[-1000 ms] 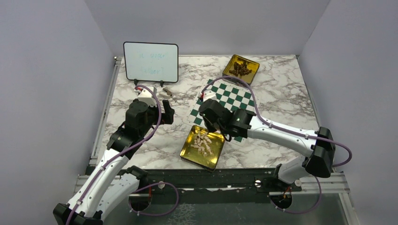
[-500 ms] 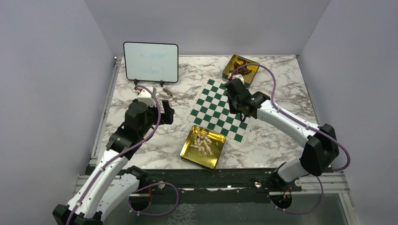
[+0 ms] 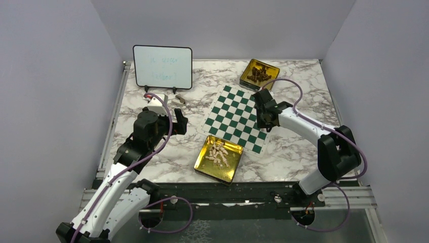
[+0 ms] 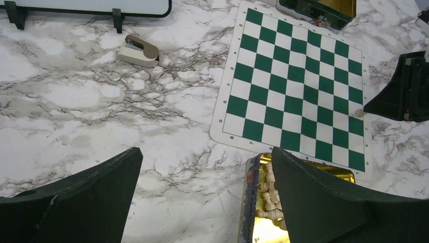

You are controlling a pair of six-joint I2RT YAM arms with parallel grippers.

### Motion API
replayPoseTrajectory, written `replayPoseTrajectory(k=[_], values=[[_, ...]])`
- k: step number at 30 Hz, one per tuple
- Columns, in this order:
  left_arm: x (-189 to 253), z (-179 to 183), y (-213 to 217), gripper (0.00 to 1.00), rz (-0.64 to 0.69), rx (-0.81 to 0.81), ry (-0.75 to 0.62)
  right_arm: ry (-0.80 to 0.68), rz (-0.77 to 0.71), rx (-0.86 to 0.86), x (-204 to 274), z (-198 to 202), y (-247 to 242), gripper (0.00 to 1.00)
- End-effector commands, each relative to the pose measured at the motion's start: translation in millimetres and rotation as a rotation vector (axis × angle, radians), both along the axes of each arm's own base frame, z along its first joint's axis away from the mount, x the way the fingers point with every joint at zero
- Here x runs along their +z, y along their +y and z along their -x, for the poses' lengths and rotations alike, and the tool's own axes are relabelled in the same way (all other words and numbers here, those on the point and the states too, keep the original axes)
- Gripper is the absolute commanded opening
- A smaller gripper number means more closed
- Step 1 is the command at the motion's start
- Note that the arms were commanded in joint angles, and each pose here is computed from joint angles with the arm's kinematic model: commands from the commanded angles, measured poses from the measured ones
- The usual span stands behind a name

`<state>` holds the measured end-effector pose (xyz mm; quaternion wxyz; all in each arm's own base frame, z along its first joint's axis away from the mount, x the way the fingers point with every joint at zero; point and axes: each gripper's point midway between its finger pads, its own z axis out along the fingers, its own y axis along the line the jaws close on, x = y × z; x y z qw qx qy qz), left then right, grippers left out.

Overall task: Set up the chess pieces on the board
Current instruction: Place the chess piece on the chessboard.

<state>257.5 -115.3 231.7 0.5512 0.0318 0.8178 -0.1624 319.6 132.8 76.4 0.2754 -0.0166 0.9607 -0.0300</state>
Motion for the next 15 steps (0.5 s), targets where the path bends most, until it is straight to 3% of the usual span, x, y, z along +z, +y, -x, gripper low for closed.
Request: replayPoseTrajectory(k=[1,15], values=[[13,-1,-1,0.99,0.014,0.001,-0.044,-0.005,-0.061,-0.044,-11,-5,-2,0.16],[13,-1,-1,0.99,0.015,0.0,-0.044,-0.028,-0.119,-0.096,-14,-9,-13,0.16]])
